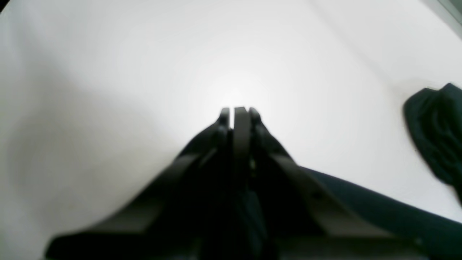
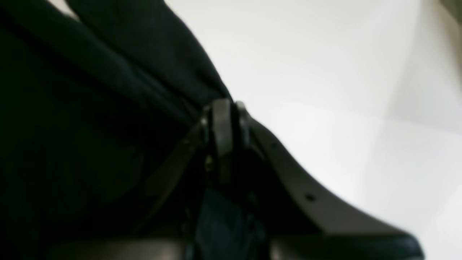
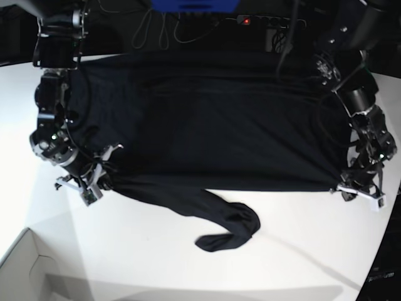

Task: Layout the t-shirt on the table in an organized manner, then fold the t-shirt properly
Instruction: 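Lift the grasped edge and fold it over toward the held edge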

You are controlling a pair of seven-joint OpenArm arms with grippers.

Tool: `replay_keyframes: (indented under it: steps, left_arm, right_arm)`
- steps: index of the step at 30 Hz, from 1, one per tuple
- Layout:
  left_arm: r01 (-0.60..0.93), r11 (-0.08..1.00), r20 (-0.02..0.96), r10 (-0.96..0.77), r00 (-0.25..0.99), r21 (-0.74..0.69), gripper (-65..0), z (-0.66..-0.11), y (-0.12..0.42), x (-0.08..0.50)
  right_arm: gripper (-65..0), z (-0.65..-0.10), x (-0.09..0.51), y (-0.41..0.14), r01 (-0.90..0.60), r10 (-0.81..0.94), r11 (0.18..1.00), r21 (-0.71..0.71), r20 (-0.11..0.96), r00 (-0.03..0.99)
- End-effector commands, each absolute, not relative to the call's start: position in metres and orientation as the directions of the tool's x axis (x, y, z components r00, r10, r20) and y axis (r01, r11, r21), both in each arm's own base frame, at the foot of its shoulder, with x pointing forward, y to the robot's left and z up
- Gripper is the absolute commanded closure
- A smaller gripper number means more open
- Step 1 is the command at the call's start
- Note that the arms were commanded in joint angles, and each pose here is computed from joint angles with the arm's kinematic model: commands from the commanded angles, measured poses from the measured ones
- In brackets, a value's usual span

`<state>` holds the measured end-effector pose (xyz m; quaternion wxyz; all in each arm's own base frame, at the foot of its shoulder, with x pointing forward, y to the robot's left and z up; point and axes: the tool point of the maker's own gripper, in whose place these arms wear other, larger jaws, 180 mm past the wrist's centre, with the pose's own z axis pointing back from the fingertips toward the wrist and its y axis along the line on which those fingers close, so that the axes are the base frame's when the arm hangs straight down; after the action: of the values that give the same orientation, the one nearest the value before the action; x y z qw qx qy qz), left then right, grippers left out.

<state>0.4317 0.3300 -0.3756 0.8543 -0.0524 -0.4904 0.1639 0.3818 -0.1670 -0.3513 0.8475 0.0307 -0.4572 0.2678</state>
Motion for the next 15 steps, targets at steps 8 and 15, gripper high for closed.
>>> replay_keyframes:
  steps: [8, 15]
  left_arm:
    - [-0.22, 0.933, 0.835, 0.354, 0.421, -0.285, 0.0, -0.348, 0.34, 0.42]
    - [-0.208, 0.938, 0.83, 0.342, 0.441, -0.276, 0.0, -0.352, 0.338, 0.373]
  right_arm:
    - [0.0, -0.325, 0.365, -0.171, -0.463, 0.437, 0.851, -0.247, 0.822, 0.365]
    - [0.0, -0.322, 0.336, -0.184, -0.43, 0.442, 0.862, -0.27, 0.815, 0.374]
